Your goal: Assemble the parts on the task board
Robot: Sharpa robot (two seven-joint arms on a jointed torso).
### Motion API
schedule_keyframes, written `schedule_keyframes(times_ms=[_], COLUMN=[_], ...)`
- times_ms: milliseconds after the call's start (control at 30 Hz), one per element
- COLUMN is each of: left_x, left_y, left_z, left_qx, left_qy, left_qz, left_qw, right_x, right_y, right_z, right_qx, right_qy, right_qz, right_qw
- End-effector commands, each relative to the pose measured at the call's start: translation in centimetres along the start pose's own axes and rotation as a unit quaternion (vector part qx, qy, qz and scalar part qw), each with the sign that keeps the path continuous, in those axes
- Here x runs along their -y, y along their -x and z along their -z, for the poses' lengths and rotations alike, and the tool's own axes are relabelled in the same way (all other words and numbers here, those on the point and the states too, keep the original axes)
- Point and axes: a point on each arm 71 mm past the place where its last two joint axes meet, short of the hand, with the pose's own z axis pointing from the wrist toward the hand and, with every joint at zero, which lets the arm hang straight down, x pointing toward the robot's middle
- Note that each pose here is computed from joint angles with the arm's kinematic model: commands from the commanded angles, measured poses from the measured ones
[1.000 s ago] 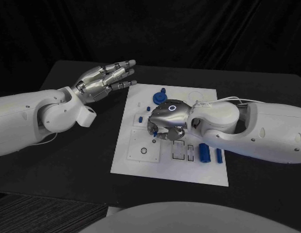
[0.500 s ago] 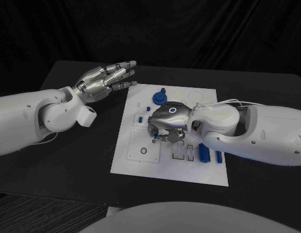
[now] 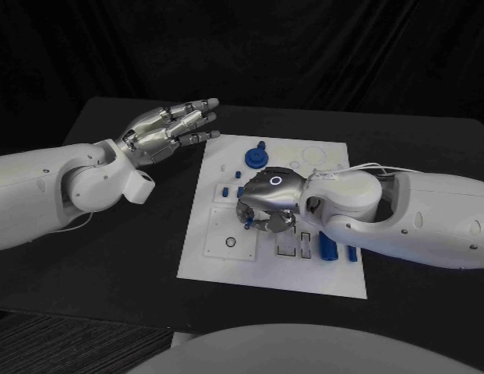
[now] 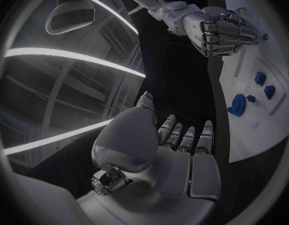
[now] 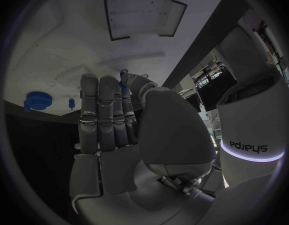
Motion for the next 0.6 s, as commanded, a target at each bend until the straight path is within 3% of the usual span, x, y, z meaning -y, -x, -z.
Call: schedule_keyframes(times_ms=[33,600], left_x=[-0.04,-0.47], left_y=[-0.15,-0.23], left_z=[-0.04,-0.01], left_qx=[-0.006,-0.009], left_qy=[-0.005,0.004], left_qz=[0.008,0.011], left_qw=[1.0,1.0], right_x=[-0.04,-0.12], right_y=[-0.16,-0.51], right_z=[-0.09,-0.23], right_qx=[-0.002,-0.009], right_qy=[-0.008,-0.009], right_qz=[0.002,0.0], right_qw=[1.0,1.0])
